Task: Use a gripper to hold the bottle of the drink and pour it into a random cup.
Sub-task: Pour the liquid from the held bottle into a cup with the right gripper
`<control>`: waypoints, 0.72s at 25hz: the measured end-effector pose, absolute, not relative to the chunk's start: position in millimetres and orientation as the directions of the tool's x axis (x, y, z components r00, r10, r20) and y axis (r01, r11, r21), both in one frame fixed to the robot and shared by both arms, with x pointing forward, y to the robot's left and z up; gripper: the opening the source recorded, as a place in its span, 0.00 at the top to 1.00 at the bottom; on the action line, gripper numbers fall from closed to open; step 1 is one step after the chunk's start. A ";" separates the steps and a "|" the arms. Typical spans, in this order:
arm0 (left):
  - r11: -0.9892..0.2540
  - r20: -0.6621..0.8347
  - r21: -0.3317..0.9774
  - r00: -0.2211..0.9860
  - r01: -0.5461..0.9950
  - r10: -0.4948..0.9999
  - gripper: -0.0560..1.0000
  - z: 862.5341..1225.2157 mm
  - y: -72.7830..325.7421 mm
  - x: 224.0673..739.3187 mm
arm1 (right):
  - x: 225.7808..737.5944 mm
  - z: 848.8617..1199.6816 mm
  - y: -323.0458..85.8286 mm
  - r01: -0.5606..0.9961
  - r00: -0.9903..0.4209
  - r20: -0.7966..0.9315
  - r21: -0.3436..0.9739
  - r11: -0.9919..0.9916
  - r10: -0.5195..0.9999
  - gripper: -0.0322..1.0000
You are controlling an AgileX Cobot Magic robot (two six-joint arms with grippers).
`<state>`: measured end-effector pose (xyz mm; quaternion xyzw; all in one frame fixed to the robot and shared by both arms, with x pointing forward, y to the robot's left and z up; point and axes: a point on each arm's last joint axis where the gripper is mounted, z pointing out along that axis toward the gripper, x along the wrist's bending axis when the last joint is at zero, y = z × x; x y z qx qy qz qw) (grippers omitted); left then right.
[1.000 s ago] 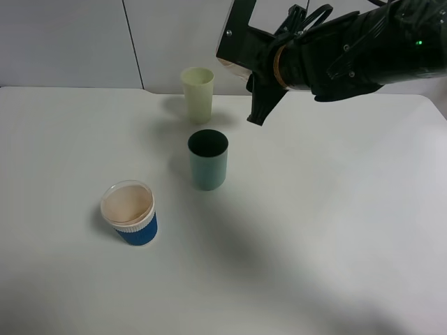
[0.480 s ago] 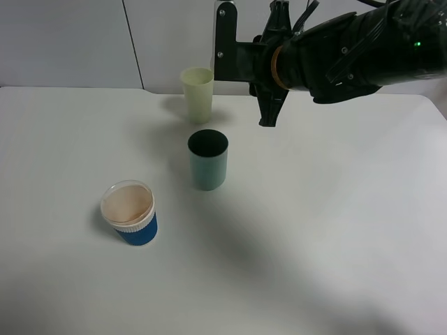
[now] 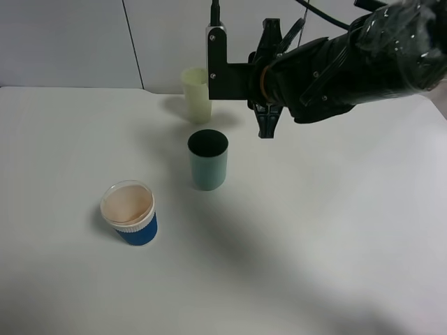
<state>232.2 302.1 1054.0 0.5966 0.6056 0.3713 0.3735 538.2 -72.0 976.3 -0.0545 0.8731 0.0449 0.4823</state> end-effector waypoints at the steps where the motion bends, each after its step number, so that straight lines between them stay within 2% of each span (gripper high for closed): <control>1: 0.013 -0.009 0.895 -0.009 0.445 1.000 0.07 1054.0 302.1 232.2 | 536.9 973.7 -69.3 -0.148 -0.531 -0.845 0.020 0.989 -0.063 0.61; 7: 0.013 -0.009 0.895 -0.009 0.445 1.000 0.07 1054.0 302.1 232.2 | 530.6 963.3 -55.9 -0.206 -0.513 -0.846 -0.043 0.978 -0.145 0.61; 18: 0.013 -0.009 0.895 -0.009 0.445 1.000 0.07 1054.0 302.1 232.2 | 531.9 965.2 -56.8 -0.256 -0.460 -0.846 -0.166 0.952 -0.270 0.61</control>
